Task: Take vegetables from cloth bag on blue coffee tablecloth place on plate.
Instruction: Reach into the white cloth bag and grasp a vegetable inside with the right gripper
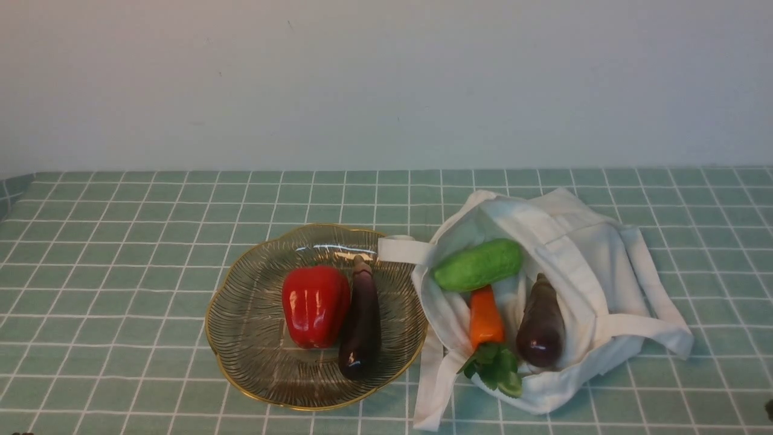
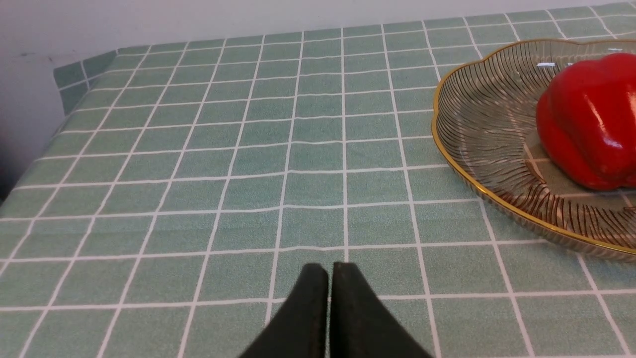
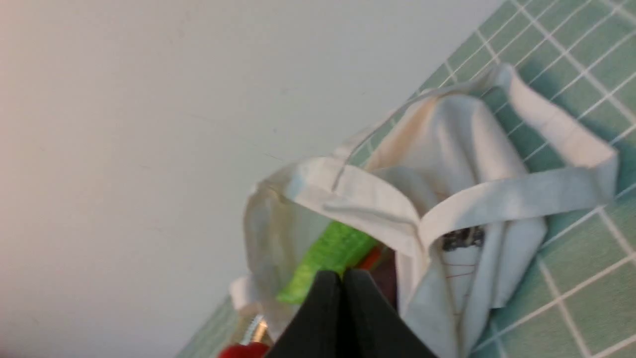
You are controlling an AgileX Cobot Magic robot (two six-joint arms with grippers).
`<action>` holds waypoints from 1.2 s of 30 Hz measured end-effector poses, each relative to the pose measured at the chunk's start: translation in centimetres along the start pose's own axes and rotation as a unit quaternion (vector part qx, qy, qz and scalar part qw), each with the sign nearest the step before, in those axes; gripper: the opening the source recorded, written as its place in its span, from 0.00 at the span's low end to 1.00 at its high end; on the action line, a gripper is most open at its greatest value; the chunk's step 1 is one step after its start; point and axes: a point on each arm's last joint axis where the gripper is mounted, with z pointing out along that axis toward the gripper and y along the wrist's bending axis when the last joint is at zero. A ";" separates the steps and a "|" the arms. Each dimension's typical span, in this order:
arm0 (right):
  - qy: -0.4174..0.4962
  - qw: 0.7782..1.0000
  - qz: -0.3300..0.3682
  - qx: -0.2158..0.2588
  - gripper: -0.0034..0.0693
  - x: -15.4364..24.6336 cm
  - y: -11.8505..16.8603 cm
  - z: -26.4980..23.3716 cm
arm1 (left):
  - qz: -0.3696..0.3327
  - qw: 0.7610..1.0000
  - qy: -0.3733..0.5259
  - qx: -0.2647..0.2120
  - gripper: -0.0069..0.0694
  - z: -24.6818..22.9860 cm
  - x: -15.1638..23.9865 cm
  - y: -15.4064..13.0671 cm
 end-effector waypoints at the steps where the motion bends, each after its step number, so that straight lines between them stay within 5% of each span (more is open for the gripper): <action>1: -0.005 1.000 0.016 -0.005 0.03 -0.1 0.1 0.0 | 0.000 1.000 0.000 0.000 0.08 0.0 0.0 0.0; 6: -0.014 1.000 0.021 -0.016 0.03 -0.4 0.5 -0.1 | 0.000 1.000 0.000 0.000 0.08 0.0 0.0 0.0; 13: -0.086 0.971 -0.204 -0.092 0.03 -5.5 9.0 -3.2 | 0.000 1.000 0.000 0.000 0.08 0.0 0.0 0.0; 16: -0.039 0.946 -0.318 -0.044 0.03 -7.9 12.7 -2.9 | 0.000 1.000 0.000 0.000 0.08 0.0 0.0 0.0; 18: 0.063 0.930 -0.360 0.032 0.03 -8.4 12.8 -0.8 | 0.000 1.000 0.000 0.000 0.08 0.0 0.0 0.0; 21: 0.232 0.893 -0.360 0.140 0.03 -7.9 11.0 3.4 | 0.000 1.000 0.000 0.000 0.08 0.0 0.0 0.0; 24: 0.347 0.860 -0.320 0.192 0.03 -6.7 9.0 6.8 | 0.000 1.000 0.000 0.000 0.08 0.0 0.0 0.0; 31: 0.489 0.817 -0.269 0.149 0.07 -3.1 7.6 13.4 | 0.000 1.000 0.000 0.000 0.08 0.0 0.0 0.0; 36: 0.517 0.796 -0.291 0.118 0.22 -1.3 9.3 17.5 | 0.000 1.000 0.000 0.000 0.08 0.0 0.0 0.0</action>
